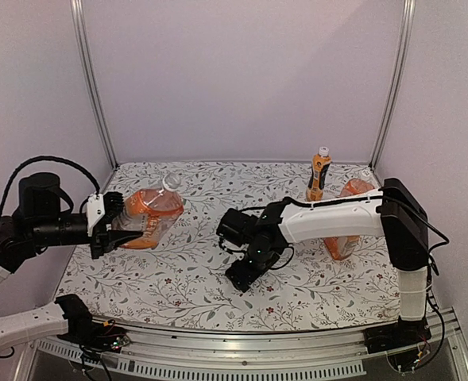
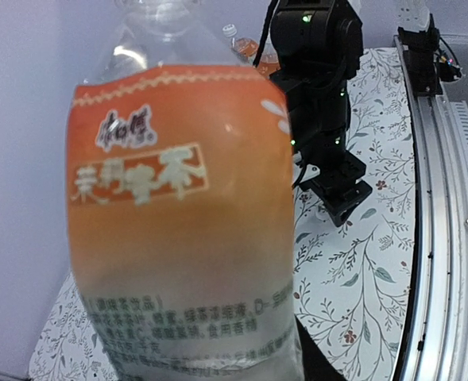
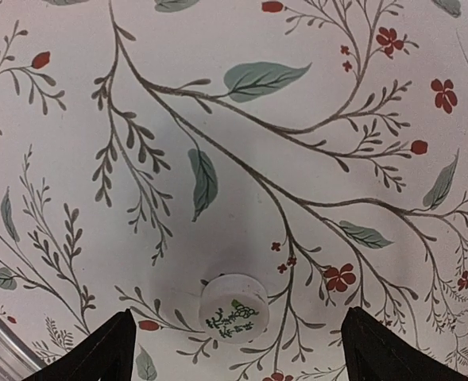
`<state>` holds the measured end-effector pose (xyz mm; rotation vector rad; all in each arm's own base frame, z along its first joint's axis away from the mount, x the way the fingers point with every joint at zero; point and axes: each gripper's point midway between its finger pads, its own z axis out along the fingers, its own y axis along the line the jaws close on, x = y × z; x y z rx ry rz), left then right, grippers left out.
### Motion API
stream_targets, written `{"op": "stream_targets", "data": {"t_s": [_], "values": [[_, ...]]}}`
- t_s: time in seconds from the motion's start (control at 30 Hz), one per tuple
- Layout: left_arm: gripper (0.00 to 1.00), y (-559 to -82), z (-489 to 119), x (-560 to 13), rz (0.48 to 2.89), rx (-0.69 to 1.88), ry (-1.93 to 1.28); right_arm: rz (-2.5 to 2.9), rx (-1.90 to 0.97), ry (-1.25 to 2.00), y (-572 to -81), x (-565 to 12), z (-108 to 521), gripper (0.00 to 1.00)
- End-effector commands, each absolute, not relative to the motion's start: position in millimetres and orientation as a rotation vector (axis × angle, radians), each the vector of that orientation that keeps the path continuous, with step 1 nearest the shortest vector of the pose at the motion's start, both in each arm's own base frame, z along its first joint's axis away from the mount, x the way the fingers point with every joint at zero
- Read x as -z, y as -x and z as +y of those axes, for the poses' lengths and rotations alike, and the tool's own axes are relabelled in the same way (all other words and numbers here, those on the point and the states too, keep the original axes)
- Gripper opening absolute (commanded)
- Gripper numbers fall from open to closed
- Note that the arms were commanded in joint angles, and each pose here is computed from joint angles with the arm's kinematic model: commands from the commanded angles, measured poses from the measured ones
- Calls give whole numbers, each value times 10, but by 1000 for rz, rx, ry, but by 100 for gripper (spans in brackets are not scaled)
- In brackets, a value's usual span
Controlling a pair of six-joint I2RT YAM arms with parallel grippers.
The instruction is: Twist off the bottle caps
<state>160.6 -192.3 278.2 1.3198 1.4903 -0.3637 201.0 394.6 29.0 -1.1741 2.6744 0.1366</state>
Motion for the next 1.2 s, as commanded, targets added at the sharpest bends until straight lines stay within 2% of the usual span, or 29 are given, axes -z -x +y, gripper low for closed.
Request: {"op": "stream_targets", "data": {"t_s": [0.0, 0.1, 0.17, 0.37, 0.5, 0.7, 0.83, 0.93, 1.03, 1.1, 1.13, 1.17], "values": [[23, -1350, -2005, -2834, 1484, 564, -1345, 2482, -402, 1297, -1869, -1113, 4281, 90], [22, -1080, -2069, -2885, 1446, 723, -1417, 2168, -681, 1481, -1546, -1774, 4574, 89], [22, -936, -2087, -2913, 1416, 797, -1462, 1855, -891, 1530, -1331, -2444, 4687, 87], [22, -835, -2089, -2907, 1375, 825, -1518, 1299, -1248, 1394, -975, -3843, 4725, 86], [21, -823, -2100, -2955, 1360, 835, -1522, 1194, -1315, 1378, -783, -4211, 4869, 80], [21, -819, -2086, -2958, 1360, 824, -1526, 1192, -1327, 1403, -753, -4141, 5050, 70], [21, -812, -2089, -2930, 1359, 828, -1534, 1239, -1328, 1383, -803, -4065, 5119, 56], [22, -822, -2093, -2922, 1360, 825, -1536, 1268, -1360, 1372, -808, -4013, 5181, 36], [21, -833, -2094, -2927, 1365, 822, -1531, 1289, -1382, 1365, -812, -3979, 5222, 22], [22, -839, -2093, -2934, 1364, 818, -1528, 1309, -1374, 1361, -834, -3932, 5237, 4], [21, -843, -2090, -2936, 1367, 816, -1525, 1318, -1365, 1355, -849, -3915, 5239, 0], [21, -845, -2088, -2931, 1372, 815, -1523, 1330, -1357, 1348, -866, -3900, 5234, 0]]}}
